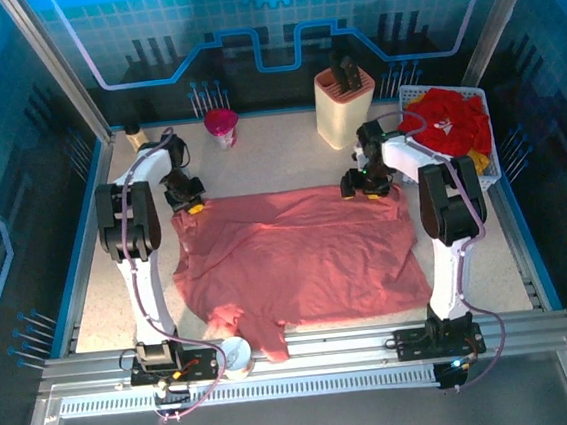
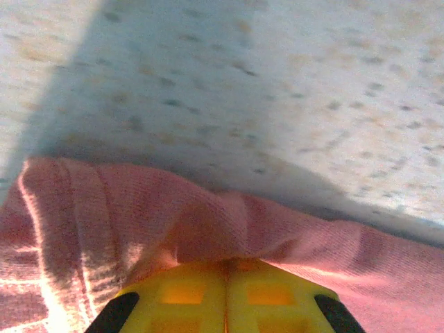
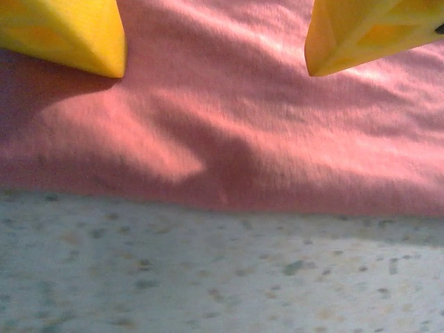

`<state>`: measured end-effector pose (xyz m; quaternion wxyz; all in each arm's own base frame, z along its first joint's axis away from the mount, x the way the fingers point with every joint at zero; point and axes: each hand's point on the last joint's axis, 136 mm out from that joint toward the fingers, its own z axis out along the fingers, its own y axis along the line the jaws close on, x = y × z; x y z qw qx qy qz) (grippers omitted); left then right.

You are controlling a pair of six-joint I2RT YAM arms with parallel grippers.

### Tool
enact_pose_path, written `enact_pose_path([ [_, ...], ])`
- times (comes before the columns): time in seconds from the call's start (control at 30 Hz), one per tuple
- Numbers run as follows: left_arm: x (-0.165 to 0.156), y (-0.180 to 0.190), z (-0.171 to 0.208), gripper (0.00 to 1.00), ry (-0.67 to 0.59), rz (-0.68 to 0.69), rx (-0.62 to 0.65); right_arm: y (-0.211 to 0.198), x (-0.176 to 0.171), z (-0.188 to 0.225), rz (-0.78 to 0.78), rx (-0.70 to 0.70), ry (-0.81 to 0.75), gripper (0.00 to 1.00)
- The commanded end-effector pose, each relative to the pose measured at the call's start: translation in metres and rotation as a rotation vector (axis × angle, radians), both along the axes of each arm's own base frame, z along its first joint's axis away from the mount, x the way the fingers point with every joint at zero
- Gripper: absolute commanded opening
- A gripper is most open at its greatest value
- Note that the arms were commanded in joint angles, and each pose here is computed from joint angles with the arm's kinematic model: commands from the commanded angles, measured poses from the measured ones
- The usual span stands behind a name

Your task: Fold and stack the t-shirts

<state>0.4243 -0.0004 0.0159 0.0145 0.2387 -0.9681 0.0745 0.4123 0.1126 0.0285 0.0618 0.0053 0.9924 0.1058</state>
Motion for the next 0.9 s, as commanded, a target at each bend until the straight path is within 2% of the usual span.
enact_pose_path([
  [0.0,-0.016,0.031,-0.008,0.08,0.101,-0.006,0.084,0.019,-0.006,-0.004,0.013,0.019,0.045,0.69],
  [0.2,0.009,0.060,0.007,0.08,0.053,-0.005,0.167,0.052,-0.007,-0.005,0.014,0.098,0.054,0.71],
  [0.33,0.034,0.063,0.023,0.09,-0.037,-0.019,0.177,0.042,-0.002,-0.006,-0.015,0.051,0.042,0.73],
  [0.5,0.046,0.060,0.041,0.10,-0.088,-0.020,0.163,0.019,0.007,0.002,-0.069,0.019,0.018,0.75],
  [0.63,0.041,0.018,0.069,0.14,-0.160,-0.075,0.080,0.021,0.010,0.029,-0.048,0.051,-0.074,0.79],
  [0.73,0.023,-0.023,0.072,0.28,-0.183,-0.103,-0.024,0.025,0.006,0.046,-0.031,0.092,-0.114,0.84],
  [0.87,-0.007,-0.051,0.057,0.41,-0.172,-0.069,-0.105,0.025,-0.008,0.063,-0.021,0.130,-0.157,0.87],
])
